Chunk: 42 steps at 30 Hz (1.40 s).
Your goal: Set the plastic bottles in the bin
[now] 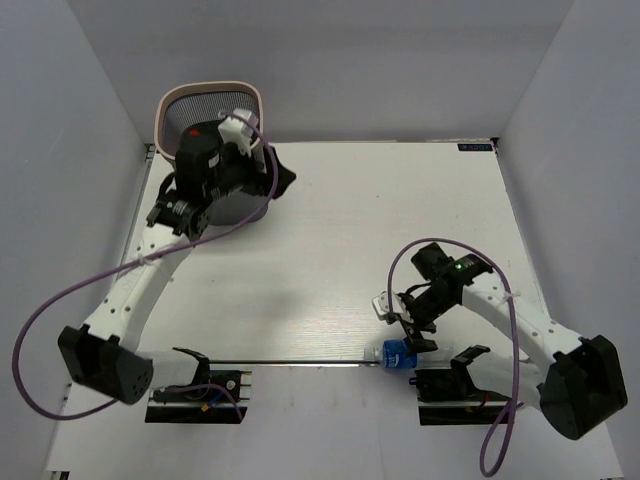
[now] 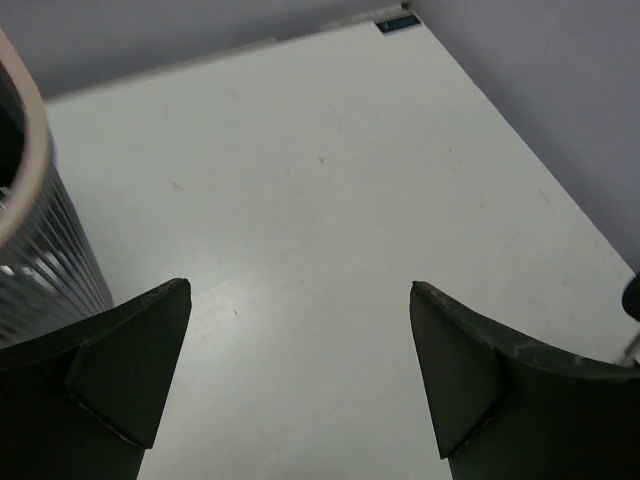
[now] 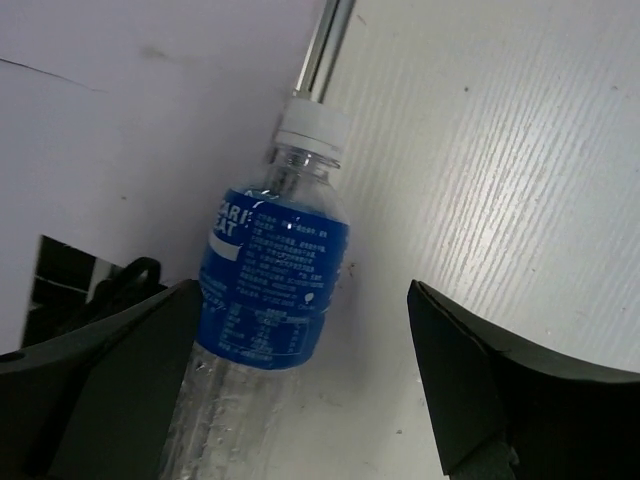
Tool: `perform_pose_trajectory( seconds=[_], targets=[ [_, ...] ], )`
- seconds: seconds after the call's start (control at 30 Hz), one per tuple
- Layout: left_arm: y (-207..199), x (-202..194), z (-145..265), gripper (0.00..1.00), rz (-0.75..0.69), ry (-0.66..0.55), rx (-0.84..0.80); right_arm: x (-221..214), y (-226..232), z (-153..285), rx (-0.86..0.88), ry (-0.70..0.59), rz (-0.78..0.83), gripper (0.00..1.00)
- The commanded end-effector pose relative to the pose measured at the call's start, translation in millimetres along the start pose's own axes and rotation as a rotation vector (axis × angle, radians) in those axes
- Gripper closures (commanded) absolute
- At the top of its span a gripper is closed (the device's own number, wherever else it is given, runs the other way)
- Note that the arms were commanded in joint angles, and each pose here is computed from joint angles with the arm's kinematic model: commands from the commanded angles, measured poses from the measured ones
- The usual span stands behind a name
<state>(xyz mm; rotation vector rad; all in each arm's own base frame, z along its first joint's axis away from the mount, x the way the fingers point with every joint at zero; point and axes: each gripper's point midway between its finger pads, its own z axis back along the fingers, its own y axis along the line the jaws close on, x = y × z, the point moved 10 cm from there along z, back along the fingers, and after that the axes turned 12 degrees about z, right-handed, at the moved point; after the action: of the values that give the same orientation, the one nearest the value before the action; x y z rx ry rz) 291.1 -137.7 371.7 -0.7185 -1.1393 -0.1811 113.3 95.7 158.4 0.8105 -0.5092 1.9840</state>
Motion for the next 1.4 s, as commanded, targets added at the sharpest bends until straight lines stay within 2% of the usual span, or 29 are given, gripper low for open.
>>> perform_pose_trajectory(
  seconds=[0.0, 0.13, 0.2, 0.27, 0.37, 0.43, 0.5, 0.53, 0.57, 0.6, 0.63, 0.7, 0.73, 0.77, 0.8, 0.9, 0.93, 1.03, 1.07, 1.1, 1.13, 1.17, 1.23, 1.27, 1.37],
  targets=[
    [-12, -29, 14, 0.0, 0.051, 0.04, -0.12, -6, -13, -6, -0.118, 0.091, 0.025, 0.11],
    [-17, -65, 24, 0.0, 0.131, 0.074, -0.193, -24, -7, -24, -0.134, 0.199, -0.041, 0.1],
    [-15, -84, 28, 0.0, 0.154, 0.099, -0.197, -25, -9, -28, -0.15, 0.23, 0.001, 0.1],
    [-17, -101, 31, 0.0, 0.166, 0.133, -0.199, -29, -3, -34, -0.131, 0.238, -0.035, 0.1],
    [-11, -117, 29, 0.0, 0.179, 0.172, -0.178, -35, 6, -43, -0.112, 0.273, -0.058, 0.2],
    [-15, -124, 29, 0.0, 0.177, 0.193, -0.191, -41, 7, -46, -0.144, 0.311, -0.078, 0.37],
    [-12, -128, 29, 0.0, 0.182, 0.203, -0.173, -38, 3, -45, -0.172, 0.314, -0.091, 0.61],
    [-13, -132, 28, 0.0, 0.182, 0.218, -0.177, -33, -2, -41, -0.194, 0.308, -0.083, 0.86],
    [-10, -137, 28, 0.0, 0.188, 0.229, -0.157, -26, -10, -36, -0.228, 0.3, -0.083, 0.97],
    [-12, -139, 29, 0.0, 0.178, 0.242, -0.162, -23, -16, -33, -0.247, 0.298, -0.076, 1.0],
    [-8, -147, 29, 0.0, 0.184, 0.257, -0.144, -4, -39, -17, -0.347, 0.288, -0.025, 1.0],
    [-6, -157, 32, 0.0, 0.191, 0.291, -0.125, 7, -59, -7, -0.425, 0.289, -0.029, 1.0],
    [-3, -166, 35, 0.0, 0.197, 0.308, -0.116, 17, -79, 2, -0.538, 0.278, -0.009, 1.0],
    [0, -173, 36, 0.0, 0.204, 0.33, -0.104, 48, -106, 31, -0.678, 0.252, 0.042, 1.0],
    [2, -182, 41, 0.0, 0.204, 0.345, -0.092, 57, -132, 36, -0.767, 0.217, 0.047, 1.0],
    [8, -194, 49, 0.0, 0.206, 0.351, -0.057, 116, -185, 96, -1.032, 0.124, 0.125, 1.0],
    [9, -199, 55, 0.0, 0.217, 0.357, -0.053, 116, -201, 97, -1.05, 0.122, 0.115, 1.0],
    [13, -210, 64, 0.0, 0.236, 0.363, -0.022, 151, -242, 122, -1.142, 0.017, 0.161, 1.0],
    [12, -207, 69, 0.0, 0.231, 0.344, -0.02, 182, -259, 142, -1.186, -0.076, 0.232, 1.0],
    [12, -210, 71, 0.0, 0.242, 0.346, -0.018, 190, -266, 146, -1.191, -0.113, 0.236, 1.0],
    [14, -215, 74, 0.0, 0.245, 0.357, -0.011, 184, -289, 129, -1.148, -0.123, 0.221, 1.0],
    [12, -212, 76, 0.0, 0.25, 0.342, -0.018, 219, -295, 152, -1.173, -0.245, 0.314, 1.0],
    [14, -218, 79, 0.0, 0.254, 0.356, -0.01, 223, -323, 134, -1.122, -0.328, 0.35, 1.0],
    [14, -219, 80, 0.0, 0.265, 0.364, -0.004, 256, -325, 153, -1.167, -0.414, 0.455, 1.0],
    [14, -219, 82, 0.0, 0.265, 0.364, -0.004, 276, -356, 133, -1.171, -0.516, 0.536, 1.0]
  ],
)
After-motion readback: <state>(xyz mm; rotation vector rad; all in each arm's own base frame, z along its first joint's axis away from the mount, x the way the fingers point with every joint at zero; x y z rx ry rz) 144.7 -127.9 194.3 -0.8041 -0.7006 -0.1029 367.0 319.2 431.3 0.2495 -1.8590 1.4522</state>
